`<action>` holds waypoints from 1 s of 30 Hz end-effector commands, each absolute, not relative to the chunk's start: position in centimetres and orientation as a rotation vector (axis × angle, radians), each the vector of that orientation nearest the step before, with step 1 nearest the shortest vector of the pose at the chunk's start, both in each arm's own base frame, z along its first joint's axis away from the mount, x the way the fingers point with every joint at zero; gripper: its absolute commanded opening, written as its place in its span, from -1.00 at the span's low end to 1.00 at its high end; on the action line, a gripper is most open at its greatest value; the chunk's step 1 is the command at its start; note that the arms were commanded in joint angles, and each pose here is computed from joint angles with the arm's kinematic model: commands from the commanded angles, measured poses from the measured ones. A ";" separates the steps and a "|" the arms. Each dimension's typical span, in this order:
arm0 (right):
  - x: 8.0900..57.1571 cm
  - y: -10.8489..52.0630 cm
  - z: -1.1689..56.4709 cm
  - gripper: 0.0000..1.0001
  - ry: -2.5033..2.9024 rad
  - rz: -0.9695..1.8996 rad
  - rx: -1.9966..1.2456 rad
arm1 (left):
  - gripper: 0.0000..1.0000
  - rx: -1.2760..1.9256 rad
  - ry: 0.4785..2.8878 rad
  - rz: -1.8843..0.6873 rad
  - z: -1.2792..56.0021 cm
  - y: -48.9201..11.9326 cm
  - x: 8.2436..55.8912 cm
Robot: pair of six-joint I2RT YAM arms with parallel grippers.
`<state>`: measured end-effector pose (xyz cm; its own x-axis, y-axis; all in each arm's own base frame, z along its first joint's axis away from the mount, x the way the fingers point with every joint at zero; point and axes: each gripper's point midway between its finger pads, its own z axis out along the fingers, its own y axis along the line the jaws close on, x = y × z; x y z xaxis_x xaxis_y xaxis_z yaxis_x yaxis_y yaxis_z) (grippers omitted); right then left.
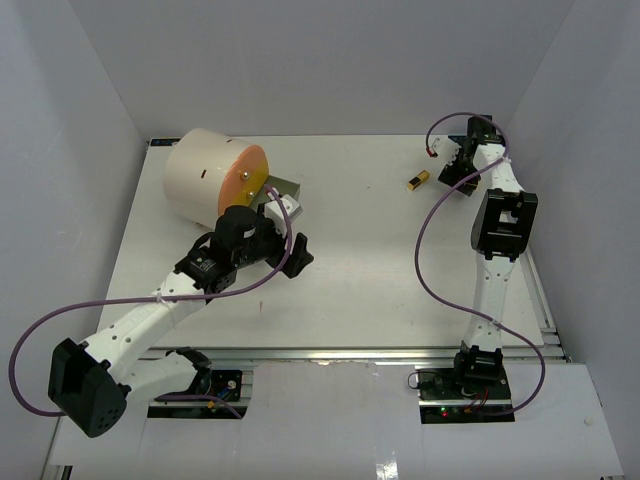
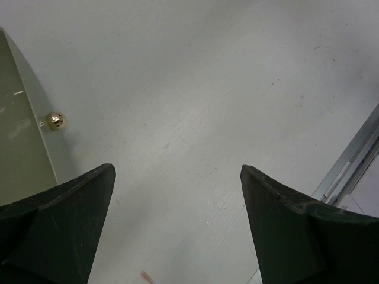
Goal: Organize the makeup
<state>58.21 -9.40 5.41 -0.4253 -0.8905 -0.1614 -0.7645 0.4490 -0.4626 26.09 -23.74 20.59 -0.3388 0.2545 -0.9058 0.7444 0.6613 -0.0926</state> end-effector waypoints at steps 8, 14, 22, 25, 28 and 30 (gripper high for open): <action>59.5 -8.6 4.3 0.68 2.220 -0.426 -1.533 | 0.96 0.769 1.900 -0.618 20.2 -23.4 26.7; 59.2 -8.6 3.3 0.45 2.241 -0.407 -1.554 | 0.96 0.767 1.903 -0.620 20.2 -23.3 26.7; 58.3 -8.8 2.8 -0.14 2.269 -0.388 -1.606 | 0.96 0.763 1.902 -0.621 20.3 -23.3 26.8; 57.9 -8.7 3.0 -0.21 2.265 -0.382 -1.621 | 0.96 0.762 1.904 -0.622 20.2 -23.3 26.8; 57.5 -8.5 3.4 -0.30 2.256 -0.366 -1.635 | 0.96 0.762 1.902 -0.621 20.2 -23.3 26.8; 57.3 -8.2 3.6 -0.40 2.244 -0.355 -1.648 | 0.96 0.761 1.901 -0.622 20.3 -23.2 26.8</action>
